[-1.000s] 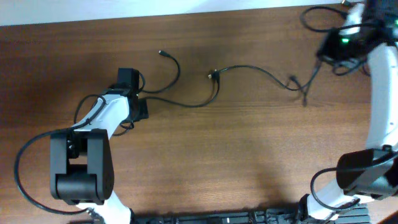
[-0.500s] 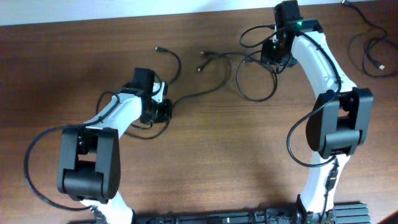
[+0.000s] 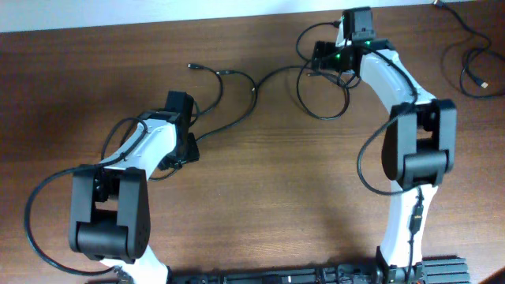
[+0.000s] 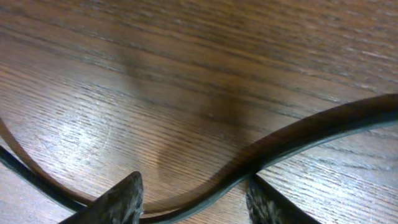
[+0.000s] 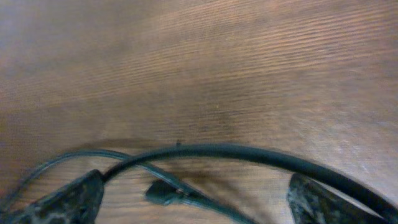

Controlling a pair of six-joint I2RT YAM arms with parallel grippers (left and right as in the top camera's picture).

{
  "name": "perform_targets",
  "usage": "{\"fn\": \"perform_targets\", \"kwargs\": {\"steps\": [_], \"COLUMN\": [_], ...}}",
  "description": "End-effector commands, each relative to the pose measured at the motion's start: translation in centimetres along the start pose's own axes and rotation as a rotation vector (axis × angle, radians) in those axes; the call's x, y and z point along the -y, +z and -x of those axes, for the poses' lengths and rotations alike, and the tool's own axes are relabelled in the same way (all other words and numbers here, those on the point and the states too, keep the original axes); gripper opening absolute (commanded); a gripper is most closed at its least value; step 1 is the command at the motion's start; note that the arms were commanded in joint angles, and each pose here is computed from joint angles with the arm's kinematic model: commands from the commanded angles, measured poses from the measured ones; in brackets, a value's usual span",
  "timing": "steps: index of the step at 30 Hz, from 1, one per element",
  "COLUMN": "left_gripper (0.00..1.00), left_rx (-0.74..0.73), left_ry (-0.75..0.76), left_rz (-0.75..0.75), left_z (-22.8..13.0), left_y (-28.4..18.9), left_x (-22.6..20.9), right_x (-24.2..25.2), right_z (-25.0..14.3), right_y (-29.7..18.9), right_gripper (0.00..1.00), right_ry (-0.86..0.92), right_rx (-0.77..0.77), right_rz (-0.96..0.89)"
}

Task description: Untangle cables

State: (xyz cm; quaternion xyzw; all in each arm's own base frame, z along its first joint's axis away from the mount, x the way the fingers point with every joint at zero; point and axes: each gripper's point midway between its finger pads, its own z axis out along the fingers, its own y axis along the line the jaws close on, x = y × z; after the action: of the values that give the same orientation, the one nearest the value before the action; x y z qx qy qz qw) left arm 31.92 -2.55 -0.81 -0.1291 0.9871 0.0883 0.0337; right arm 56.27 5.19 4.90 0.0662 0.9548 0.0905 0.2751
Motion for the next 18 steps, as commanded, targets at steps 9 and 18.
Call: {"fn": "perform_targets", "kwargs": {"steps": [9, 18], "left_gripper": [0.88, 0.99], "left_rx": [-0.182, -0.218], "left_ry": [0.01, -0.004], "left_rz": [0.0, -0.072], "left_z": [-4.9, -5.5], "left_y": [5.5, 5.3], "left_x": [0.3, 1.6], "right_x": [1.7, 3.4], "right_z": [-5.5, -12.3], "right_y": [2.3, -1.1], "right_gripper": [0.65, 0.04], "right_ry": [-0.419, -0.267], "right_rx": [-0.167, -0.424], "right_rz": [-0.004, -0.01]}}
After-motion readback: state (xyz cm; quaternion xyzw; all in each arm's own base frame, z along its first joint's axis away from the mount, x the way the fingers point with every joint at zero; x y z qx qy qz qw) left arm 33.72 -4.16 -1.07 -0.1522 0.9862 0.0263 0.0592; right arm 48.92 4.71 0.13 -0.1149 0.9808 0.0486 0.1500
